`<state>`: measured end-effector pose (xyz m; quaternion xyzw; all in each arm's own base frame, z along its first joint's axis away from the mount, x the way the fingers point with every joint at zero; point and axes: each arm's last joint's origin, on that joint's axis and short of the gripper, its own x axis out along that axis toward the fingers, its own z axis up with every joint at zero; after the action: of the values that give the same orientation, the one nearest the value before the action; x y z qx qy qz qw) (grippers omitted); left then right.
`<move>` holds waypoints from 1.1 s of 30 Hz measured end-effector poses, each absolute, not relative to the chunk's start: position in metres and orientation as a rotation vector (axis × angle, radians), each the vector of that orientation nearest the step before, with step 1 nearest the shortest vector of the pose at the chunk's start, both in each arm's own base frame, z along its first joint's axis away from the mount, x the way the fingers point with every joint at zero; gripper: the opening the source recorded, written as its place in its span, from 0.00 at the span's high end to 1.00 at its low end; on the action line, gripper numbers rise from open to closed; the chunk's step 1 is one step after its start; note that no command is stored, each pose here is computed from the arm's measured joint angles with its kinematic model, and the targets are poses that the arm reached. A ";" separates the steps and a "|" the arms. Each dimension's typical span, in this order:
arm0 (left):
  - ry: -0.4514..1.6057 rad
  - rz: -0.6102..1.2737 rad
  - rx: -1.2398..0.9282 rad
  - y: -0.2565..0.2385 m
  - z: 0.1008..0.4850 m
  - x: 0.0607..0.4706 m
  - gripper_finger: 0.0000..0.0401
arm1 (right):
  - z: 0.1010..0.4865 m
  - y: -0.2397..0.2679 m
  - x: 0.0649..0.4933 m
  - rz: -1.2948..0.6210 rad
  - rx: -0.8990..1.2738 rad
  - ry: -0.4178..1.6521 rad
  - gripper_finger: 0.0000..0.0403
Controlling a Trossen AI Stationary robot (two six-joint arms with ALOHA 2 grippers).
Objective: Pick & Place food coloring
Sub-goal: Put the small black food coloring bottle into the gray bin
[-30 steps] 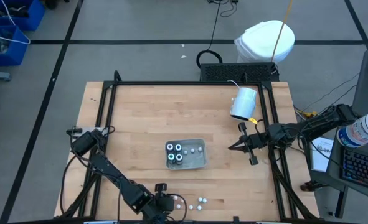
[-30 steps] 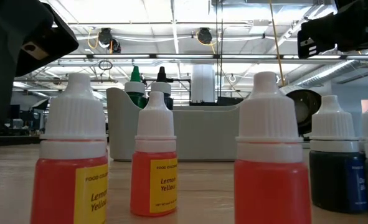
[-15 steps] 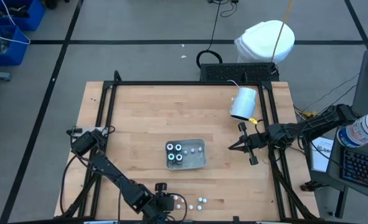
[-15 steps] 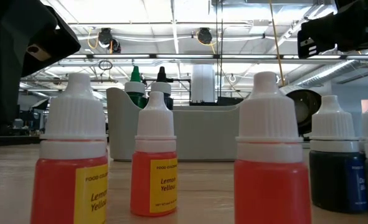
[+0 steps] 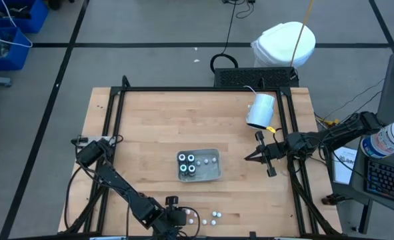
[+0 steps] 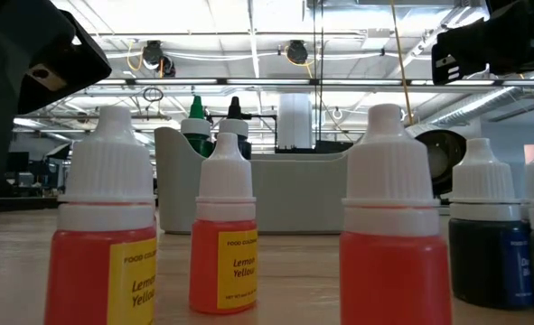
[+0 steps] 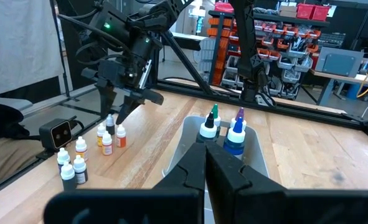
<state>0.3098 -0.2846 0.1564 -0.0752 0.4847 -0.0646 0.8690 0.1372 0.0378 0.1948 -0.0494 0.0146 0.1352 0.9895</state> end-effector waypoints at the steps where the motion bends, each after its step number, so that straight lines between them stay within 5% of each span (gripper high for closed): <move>1: 1.015 -0.135 -0.156 -0.285 0.156 0.310 0.60 | 0.195 0.038 0.137 0.271 -0.099 0.029 1.00; 11: 1.031 -0.151 -0.161 -0.285 0.156 0.309 0.87 | 0.195 0.038 0.137 0.271 -0.099 0.029 1.00; 18: 1.098 -0.265 -0.201 -0.281 0.169 0.308 0.87 | 0.195 0.038 0.137 0.272 -0.103 0.029 1.00; 33: 1.036 -0.236 -0.014 -0.227 0.292 0.346 0.85 | 0.195 0.038 0.137 0.272 -0.121 0.027 1.00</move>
<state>0.3463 -0.2272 0.2924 -0.0068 0.4941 -0.1126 0.8621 0.1372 0.0378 0.1947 -0.0604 0.0136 0.1354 0.9889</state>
